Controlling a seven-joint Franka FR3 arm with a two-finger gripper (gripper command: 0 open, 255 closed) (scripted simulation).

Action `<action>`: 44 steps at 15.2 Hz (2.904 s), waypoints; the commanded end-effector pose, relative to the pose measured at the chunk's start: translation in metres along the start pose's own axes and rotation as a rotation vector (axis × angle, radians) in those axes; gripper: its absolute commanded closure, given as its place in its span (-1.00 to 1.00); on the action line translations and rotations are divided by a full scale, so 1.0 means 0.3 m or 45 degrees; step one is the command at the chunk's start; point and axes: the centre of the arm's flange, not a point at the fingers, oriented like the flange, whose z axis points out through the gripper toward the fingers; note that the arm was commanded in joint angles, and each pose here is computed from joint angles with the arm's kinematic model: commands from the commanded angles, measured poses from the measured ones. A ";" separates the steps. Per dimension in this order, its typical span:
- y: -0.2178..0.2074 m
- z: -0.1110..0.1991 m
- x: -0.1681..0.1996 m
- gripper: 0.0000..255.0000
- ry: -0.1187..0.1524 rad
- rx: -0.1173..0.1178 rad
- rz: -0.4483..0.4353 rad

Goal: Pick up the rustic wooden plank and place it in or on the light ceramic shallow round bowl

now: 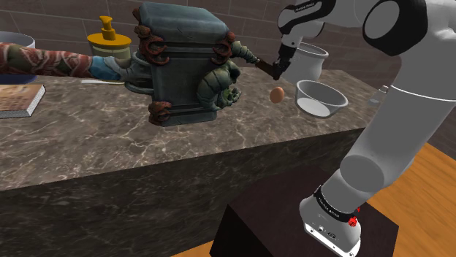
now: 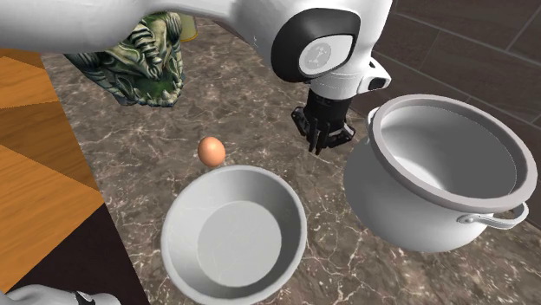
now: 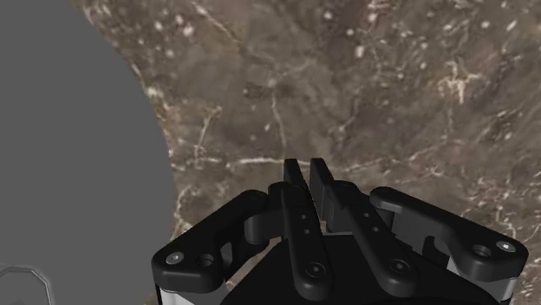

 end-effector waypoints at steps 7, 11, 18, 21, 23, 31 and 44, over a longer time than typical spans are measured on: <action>-0.001 -0.142 0.001 1.00 0.000 0.000 0.000; -0.003 -0.212 0.002 1.00 0.000 0.000 0.000; -0.006 -0.335 0.002 1.00 0.000 0.000 0.000; -0.007 -0.388 0.002 1.00 0.000 0.000 0.000; -0.008 -0.423 0.002 1.00 0.000 0.000 0.000; -0.032 -0.455 -0.216 1.00 0.000 0.000 0.000; -0.092 -0.443 -0.785 1.00 0.000 0.000 0.000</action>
